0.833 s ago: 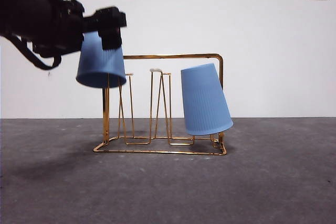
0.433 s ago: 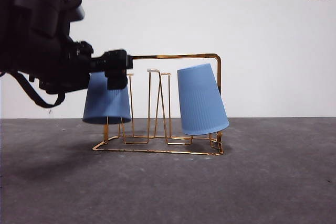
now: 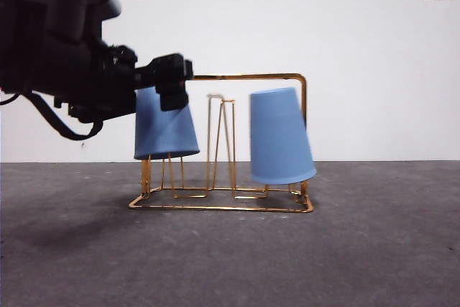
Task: Pick up cup 1,put cup 1 in the cup rack,pick up cup 2,put cup 2 in the cup rack
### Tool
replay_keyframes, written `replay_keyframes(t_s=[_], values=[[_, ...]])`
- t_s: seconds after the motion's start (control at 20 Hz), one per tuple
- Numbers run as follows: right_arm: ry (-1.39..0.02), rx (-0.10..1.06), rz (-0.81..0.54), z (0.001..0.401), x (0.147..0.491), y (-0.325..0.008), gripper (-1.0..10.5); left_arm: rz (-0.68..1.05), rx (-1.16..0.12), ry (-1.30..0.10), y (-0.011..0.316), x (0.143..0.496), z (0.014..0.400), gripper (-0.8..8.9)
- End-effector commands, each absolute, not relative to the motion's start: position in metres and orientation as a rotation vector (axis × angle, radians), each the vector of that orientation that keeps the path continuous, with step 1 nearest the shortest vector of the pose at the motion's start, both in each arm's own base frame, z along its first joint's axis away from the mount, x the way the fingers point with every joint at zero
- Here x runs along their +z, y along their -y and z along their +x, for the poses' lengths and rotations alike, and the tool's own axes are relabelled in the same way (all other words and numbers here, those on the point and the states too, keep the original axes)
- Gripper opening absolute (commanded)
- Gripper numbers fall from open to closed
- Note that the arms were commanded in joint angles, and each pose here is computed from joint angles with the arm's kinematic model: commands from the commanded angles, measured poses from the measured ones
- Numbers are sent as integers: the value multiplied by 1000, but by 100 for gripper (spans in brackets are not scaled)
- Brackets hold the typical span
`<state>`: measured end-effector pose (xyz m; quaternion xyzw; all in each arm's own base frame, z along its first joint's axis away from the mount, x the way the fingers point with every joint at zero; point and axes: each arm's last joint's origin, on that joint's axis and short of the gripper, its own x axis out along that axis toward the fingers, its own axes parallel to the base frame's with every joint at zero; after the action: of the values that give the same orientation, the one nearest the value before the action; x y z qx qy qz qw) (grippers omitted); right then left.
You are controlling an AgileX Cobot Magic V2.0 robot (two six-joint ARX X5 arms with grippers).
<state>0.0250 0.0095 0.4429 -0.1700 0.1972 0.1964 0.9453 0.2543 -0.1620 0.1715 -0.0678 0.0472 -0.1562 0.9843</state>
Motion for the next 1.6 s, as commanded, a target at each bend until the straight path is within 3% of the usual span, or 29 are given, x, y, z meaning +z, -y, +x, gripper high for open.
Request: replay_keyframes(t_s=[0.05, 0.65, 0.75, 0.9, 1.0, 1.35, 1.6], values=[[-398, 394, -333, 25, 443, -10, 247, -134, -326, -109, 165, 173, 256, -7], [-399, 395, -335, 25, 443, -10, 247, -40, -266, -341, 161, 149, 252, 8], [-398, 395, -336, 25, 443, -10, 247, -37, -261, -371, 160, 146, 251, 110], [-398, 395, -337, 25, 443, -10, 247, -42, -249, -410, 159, 143, 250, 381], [-398, 395, -337, 25, 443, -10, 247, -40, -246, -423, 159, 142, 250, 475], [-399, 395, -339, 25, 443, -10, 247, -37, -247, -485, 159, 140, 250, 483], [-398, 396, -339, 25, 443, -10, 247, -36, -238, -520, 159, 138, 250, 542]])
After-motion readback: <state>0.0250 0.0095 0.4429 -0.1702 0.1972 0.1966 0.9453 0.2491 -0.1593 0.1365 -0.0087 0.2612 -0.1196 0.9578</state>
